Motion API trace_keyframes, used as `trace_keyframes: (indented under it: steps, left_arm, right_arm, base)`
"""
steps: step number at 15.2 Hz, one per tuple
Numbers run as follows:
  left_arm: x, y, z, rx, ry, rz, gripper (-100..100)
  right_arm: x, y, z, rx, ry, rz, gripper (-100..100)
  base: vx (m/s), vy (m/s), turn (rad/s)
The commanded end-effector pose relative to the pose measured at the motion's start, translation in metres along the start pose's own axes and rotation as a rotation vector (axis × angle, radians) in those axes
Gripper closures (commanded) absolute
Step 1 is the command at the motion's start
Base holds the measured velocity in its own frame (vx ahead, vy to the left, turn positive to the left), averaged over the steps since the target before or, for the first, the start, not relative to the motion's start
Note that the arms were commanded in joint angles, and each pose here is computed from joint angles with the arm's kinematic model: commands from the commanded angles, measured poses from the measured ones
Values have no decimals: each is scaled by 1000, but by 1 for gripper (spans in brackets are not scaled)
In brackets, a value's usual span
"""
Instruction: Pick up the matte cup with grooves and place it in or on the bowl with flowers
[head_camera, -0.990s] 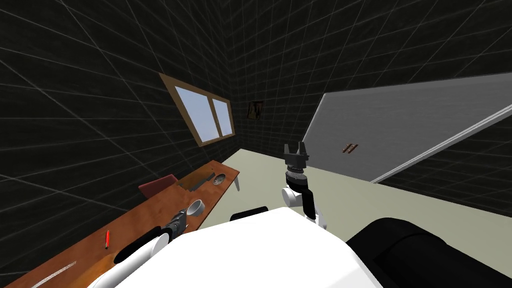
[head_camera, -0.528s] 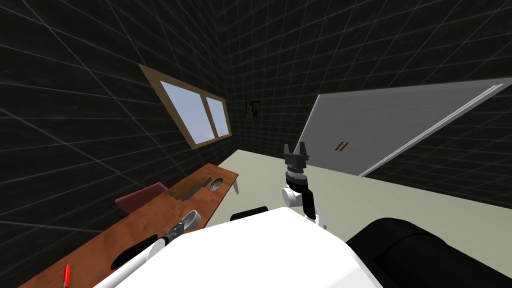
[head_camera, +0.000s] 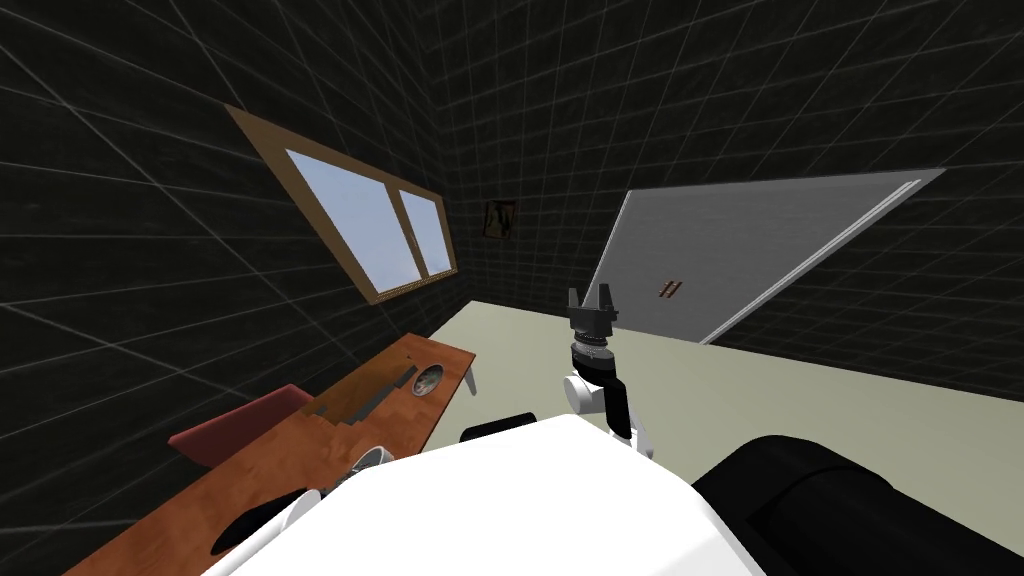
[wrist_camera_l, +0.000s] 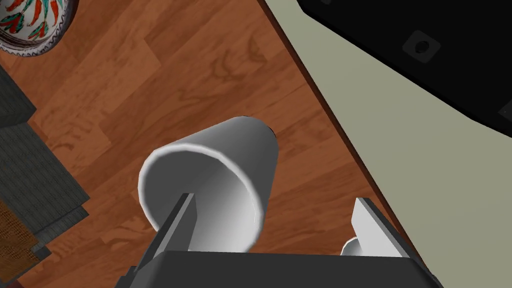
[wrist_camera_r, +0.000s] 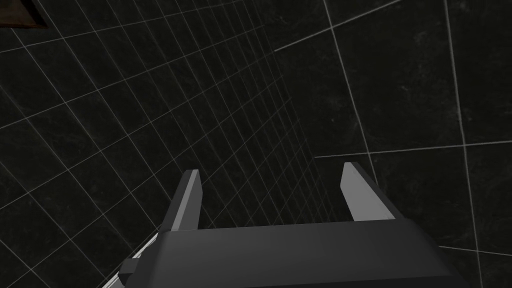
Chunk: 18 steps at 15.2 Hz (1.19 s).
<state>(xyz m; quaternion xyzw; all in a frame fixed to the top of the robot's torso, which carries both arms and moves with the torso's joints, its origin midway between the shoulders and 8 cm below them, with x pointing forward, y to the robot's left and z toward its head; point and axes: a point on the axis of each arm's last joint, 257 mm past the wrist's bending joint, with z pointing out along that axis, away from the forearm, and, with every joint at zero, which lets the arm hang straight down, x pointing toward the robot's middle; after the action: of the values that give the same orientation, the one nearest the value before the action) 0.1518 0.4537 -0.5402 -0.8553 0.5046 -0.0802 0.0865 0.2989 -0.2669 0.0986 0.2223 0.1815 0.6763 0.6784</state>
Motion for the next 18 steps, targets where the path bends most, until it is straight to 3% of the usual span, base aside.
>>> trace_keyframes:
  steps: [1,4,5,6,11,12,13,17,18]
  left_arm:
    - [-4,12,0,-39,4,-9,-100]
    - [-10,30,2,-103,8,-25,-100]
    - [-8,24,0,-79,6,-19,-100]
    - [-3,27,9,-80,7,-22,-100]
    - [5,30,22,-74,7,-22,-100]
    - [3,30,18,-77,8,-23,-100]
    - [3,29,19,-75,7,-22,100]
    - [3,30,19,-75,8,-24,100]
    - [-2,27,11,-79,7,-22,100]
  right_arm:
    - [0,0,0,0,0,0,0]
    - [0,0,0,0,0,0,0]
    - [0,0,0,0,0,0,0]
    - [0,0,0,0,0,0,0]
    - [0,0,0,0,0,0,0]
    - [0,0,0,0,0,0,0]
    - [0,0,0,0,0,0,0]
    - [0,0,0,0,0,0,0]
    - [0,0,0,0,0,0,0]
  base:
    - [66,77,-94]
    - [59,60,-93]
    - [34,35,-35]
    - [6,30,-5]
    - [-17,25,-6]
    - [-9,14,-4]
    - [-3,5,-1]
    - [0,0,0]
    - [9,-19,6]
